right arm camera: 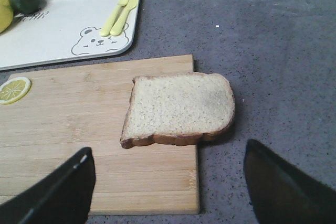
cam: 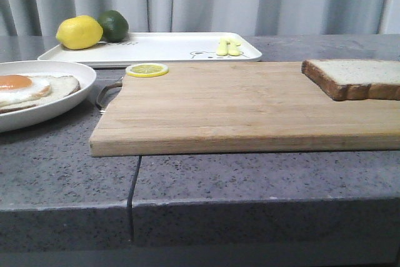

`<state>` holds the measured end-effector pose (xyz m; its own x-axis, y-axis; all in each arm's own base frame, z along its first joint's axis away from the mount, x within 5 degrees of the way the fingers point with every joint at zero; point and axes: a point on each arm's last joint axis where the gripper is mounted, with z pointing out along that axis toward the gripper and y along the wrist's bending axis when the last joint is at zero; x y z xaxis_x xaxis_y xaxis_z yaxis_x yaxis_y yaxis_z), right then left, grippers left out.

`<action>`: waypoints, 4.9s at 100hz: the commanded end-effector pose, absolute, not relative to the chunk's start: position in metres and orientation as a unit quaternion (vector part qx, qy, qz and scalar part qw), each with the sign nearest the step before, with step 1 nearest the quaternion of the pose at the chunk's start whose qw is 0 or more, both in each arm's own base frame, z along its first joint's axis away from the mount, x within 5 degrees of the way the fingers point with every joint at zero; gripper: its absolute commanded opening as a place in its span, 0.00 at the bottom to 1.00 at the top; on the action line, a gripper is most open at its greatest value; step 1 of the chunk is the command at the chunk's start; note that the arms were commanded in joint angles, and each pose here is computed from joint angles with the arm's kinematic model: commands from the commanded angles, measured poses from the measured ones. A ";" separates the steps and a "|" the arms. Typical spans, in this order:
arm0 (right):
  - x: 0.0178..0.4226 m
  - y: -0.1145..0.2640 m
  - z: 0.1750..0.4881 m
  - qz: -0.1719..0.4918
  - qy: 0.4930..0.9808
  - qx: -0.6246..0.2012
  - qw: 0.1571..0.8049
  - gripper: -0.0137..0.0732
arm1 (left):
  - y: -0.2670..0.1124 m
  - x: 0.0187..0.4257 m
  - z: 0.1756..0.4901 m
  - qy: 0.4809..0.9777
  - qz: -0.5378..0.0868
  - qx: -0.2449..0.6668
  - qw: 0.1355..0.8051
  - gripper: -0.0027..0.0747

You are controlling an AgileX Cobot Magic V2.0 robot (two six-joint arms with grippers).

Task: Place bread and move sandwich to tray
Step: 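Move the right gripper toward the bread slice on the cutting board, then lower the right gripper and grasp the bread slice by its edge, then lift the bread slice with the right gripper toward the egg plate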

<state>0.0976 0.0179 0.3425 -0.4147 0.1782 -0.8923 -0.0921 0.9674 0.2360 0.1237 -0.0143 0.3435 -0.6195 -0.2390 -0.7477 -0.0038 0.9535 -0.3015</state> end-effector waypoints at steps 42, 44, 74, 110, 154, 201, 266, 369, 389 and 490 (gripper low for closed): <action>0.101 0.017 0.360 0.130 0.800 0.030 0.585 0.83 | -0.014 0.126 0.361 0.863 -0.145 -0.073 0.478 0.74; 0.101 0.017 0.360 0.130 0.800 0.030 0.585 0.83 | -0.014 0.126 0.361 0.863 -0.145 -0.073 0.478 0.74; 0.103 0.017 0.359 0.128 0.804 0.030 0.580 0.83 | -0.014 0.126 0.361 0.863 -0.145 -0.073 0.478 0.74; 0.134 0.021 0.346 0.139 0.832 0.033 0.537 0.83 | -0.014 0.126 0.361 0.863 -0.145 -0.073 0.478 0.74; 0.182 -0.005 0.333 0.180 0.820 0.093 0.534 0.83 | -0.014 0.126 0.361 0.863 -0.145 -0.073 0.478 0.74; 0.218 -0.033 0.308 0.251 0.812 0.175 0.498 0.83 | -0.014 0.126 0.361 0.863 -0.145 -0.073 0.478 0.74; 0.251 -0.044 0.257 0.274 0.847 0.204 0.408 0.83 | -0.014 0.126 0.361 0.863 -0.145 -0.073 0.478 0.74; 0.266 -0.044 0.234 0.313 0.847 0.200 0.382 0.83 | -0.014 0.126 0.361 0.863 -0.145 -0.073 0.478 0.74; 0.270 -0.043 0.225 0.326 0.851 0.198 0.362 0.83 | -0.014 0.126 0.361 0.863 -0.145 -0.073 0.478 0.74; 0.272 -0.043 0.219 0.326 0.855 0.195 0.353 0.09 | -0.014 0.126 0.361 0.863 -0.145 -0.073 0.478 0.74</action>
<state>0.2733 -0.0449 0.2040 -0.6832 0.5858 -0.4360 0.1606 0.7030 0.6928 0.1237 -0.0144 0.3436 -0.6195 -0.2399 -0.7474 -0.0036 0.9530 -0.3030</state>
